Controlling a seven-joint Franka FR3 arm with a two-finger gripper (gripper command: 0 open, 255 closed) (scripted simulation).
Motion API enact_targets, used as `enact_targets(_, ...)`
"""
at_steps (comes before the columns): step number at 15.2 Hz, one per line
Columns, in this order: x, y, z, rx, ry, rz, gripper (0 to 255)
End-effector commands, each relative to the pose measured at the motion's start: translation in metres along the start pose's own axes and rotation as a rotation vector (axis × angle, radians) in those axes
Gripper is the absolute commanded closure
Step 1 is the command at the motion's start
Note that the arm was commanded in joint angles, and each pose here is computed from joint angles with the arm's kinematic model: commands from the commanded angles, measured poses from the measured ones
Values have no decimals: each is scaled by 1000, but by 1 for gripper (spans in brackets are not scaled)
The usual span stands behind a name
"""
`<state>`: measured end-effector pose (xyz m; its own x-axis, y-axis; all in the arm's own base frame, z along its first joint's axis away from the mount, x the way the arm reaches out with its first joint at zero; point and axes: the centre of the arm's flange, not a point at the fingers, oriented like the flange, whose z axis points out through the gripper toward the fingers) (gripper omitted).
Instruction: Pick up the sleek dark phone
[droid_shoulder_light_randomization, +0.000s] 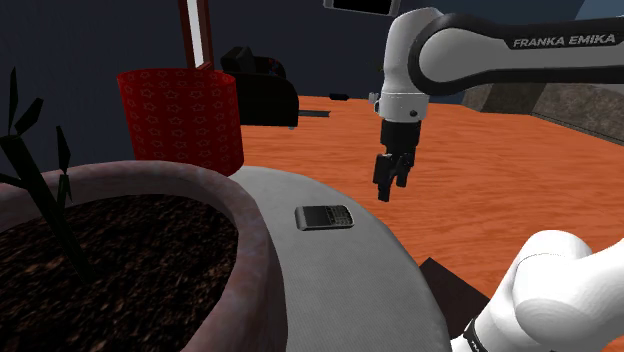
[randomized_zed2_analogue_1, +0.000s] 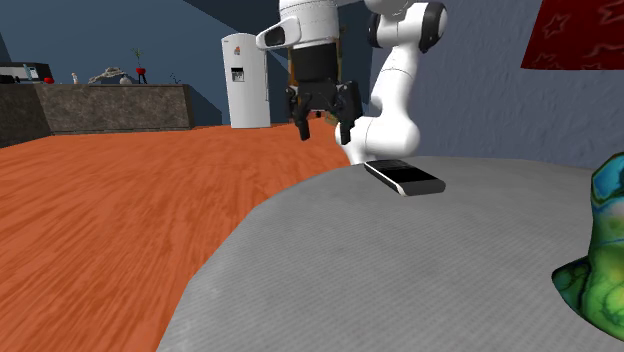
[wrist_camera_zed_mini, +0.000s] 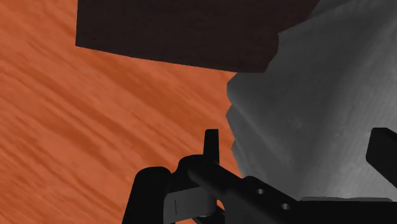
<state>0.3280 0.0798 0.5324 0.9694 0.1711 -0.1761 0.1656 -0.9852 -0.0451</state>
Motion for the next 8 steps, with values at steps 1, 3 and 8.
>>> enact_targets(1, 9, -23, -5, -15, 29, -114, 0)
enact_targets(3, 14, -48, -10, -30, 57, -225, 0)
enact_targets(8, 14, -113, -21, -67, 128, -501, 0)
